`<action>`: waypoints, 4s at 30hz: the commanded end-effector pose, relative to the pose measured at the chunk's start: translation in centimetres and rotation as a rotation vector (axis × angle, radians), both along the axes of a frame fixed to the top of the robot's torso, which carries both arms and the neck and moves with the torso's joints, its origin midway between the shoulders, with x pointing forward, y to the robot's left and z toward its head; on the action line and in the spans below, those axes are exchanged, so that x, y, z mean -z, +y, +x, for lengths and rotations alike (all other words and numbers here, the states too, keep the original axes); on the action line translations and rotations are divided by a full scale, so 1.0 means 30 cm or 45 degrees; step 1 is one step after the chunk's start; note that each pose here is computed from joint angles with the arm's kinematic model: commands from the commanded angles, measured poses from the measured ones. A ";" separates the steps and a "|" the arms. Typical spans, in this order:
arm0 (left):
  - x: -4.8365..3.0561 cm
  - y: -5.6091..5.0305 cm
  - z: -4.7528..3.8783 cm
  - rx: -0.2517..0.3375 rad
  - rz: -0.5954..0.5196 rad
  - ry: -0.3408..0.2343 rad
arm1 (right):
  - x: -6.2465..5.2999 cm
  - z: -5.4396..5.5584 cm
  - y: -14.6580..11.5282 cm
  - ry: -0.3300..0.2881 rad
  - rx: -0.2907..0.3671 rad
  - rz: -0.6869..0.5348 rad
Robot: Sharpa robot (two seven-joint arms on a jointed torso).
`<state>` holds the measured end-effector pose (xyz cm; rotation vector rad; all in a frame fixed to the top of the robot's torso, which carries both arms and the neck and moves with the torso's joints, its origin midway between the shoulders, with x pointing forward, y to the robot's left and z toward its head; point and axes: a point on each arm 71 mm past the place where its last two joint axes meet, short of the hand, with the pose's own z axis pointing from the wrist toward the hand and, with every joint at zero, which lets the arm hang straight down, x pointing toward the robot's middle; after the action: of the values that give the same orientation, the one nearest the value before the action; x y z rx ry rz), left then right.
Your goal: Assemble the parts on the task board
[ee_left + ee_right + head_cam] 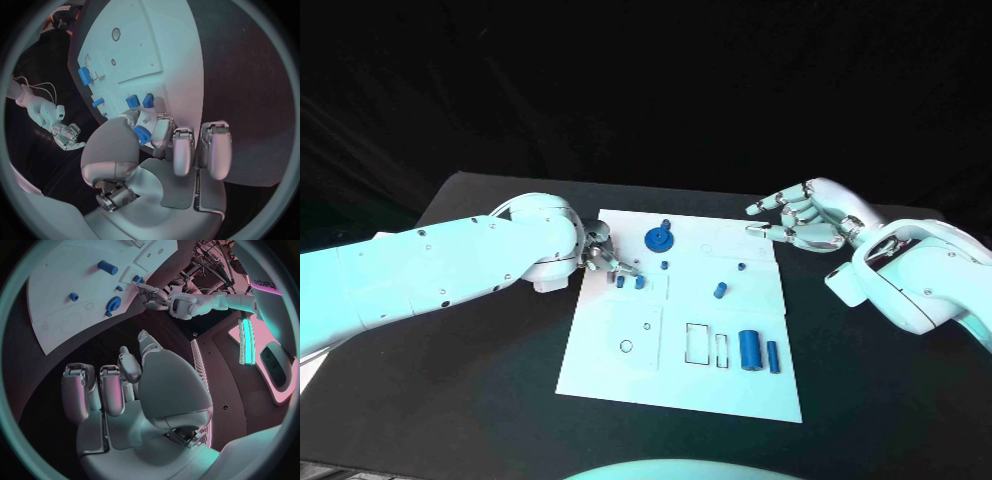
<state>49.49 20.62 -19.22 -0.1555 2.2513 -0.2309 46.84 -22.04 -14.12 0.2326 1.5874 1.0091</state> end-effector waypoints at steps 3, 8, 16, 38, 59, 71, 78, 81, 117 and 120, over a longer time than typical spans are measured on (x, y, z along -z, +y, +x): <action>-0.024 -0.005 0.016 -0.105 -0.295 -0.145 | 0.002 -0.001 0.003 0.002 -0.015 -0.012; -0.035 0.000 0.021 -0.145 -0.396 -0.189 | 0.003 0.001 0.002 0.002 -0.014 -0.013; -0.050 -0.008 0.025 -0.110 -0.436 -0.263 | 0.004 0.002 0.002 0.003 -0.014 -0.014; -0.063 -0.206 0.014 0.571 -0.297 -0.674 | 0.006 0.004 0.008 0.005 -0.019 -0.013; 0.004 -0.247 0.026 0.617 -0.116 -0.586 | 0.010 0.005 0.010 0.007 -0.021 -0.013; 0.024 -0.256 0.029 0.627 -0.102 -0.578 | 0.011 0.006 0.015 0.008 -0.026 -0.013; 0.031 -0.261 0.029 0.630 -0.104 -0.574 | 0.011 0.007 0.017 0.009 -0.028 -0.013; 0.033 -0.263 0.029 0.631 -0.103 -0.571 | 0.012 0.007 0.018 0.010 -0.029 -0.013; 0.002 -0.258 0.017 0.612 -0.208 -0.672 | 0.011 0.004 0.015 0.011 -0.029 -0.014; -0.009 -0.251 0.013 0.608 -0.221 -0.688 | 0.011 0.004 0.015 0.010 -0.029 -0.014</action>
<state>50.00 13.28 -19.31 0.3368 1.7345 -0.6054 47.04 -21.73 -14.41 0.2291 1.5990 1.0130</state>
